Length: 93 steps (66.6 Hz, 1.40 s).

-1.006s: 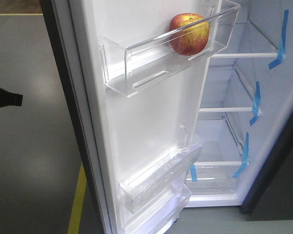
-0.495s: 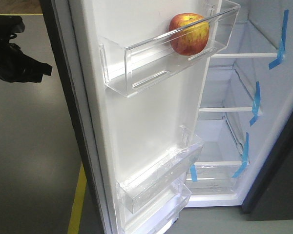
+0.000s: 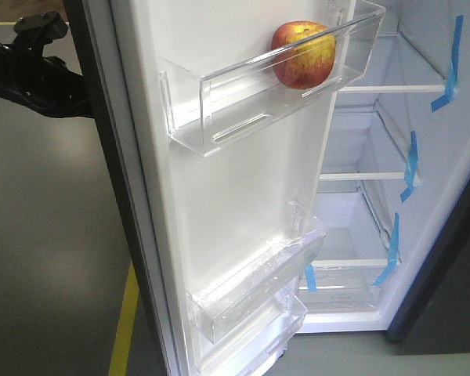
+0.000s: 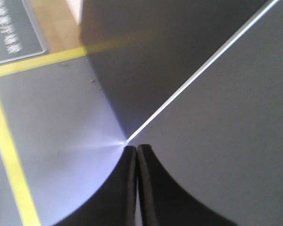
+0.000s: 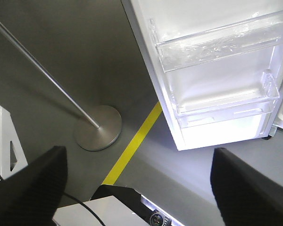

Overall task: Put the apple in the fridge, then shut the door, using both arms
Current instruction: 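Reach the left gripper around to the outer edge of the fridge door, then push the fridge door shut with the left gripper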

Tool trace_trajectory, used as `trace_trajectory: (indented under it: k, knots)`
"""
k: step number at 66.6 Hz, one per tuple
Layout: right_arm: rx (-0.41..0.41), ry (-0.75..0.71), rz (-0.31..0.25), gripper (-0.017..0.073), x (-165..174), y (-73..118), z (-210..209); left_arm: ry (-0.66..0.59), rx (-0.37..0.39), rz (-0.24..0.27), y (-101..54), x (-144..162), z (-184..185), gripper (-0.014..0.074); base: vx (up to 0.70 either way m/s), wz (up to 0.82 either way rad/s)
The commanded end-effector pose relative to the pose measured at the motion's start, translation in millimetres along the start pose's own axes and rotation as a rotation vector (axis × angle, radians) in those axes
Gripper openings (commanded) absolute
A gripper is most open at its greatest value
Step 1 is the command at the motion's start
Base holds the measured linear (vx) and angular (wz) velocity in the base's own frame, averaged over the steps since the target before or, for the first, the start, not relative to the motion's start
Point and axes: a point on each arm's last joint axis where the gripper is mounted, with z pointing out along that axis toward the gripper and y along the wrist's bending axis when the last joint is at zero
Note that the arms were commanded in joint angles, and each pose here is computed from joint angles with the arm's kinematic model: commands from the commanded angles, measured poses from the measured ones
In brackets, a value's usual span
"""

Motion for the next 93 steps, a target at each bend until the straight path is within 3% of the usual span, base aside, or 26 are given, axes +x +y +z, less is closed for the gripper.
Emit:
trace_trajectory:
  k: [1, 48, 81, 93]
  knots:
    - [-0.013, -0.061, 0.005, 0.059, -9.9, 3.0, -3.5, -0.096, 0.05, 0.042, -27.9, -15.0, -22.0, -0.0006, 0.0, 0.0]
    - [-0.013, -0.061, 0.005, 0.059, -9.9, 3.0, -3.5, -0.029, 0.209, 0.232, -120.8, 0.4, 10.7, -0.0006, 0.0, 0.0]
    - [-0.013, -0.061, 0.005, 0.059, -9.9, 3.0, -3.5, -0.057, 0.322, 0.384, -200.2, 19.7, 26.5, -0.0006, 0.0, 0.0]
    - [-0.013, -0.061, 0.005, 0.059, -9.9, 3.0, -3.5, -0.115, 0.42, 0.447, -235.8, 27.5, 27.2, -0.0006, 0.0, 0.0]
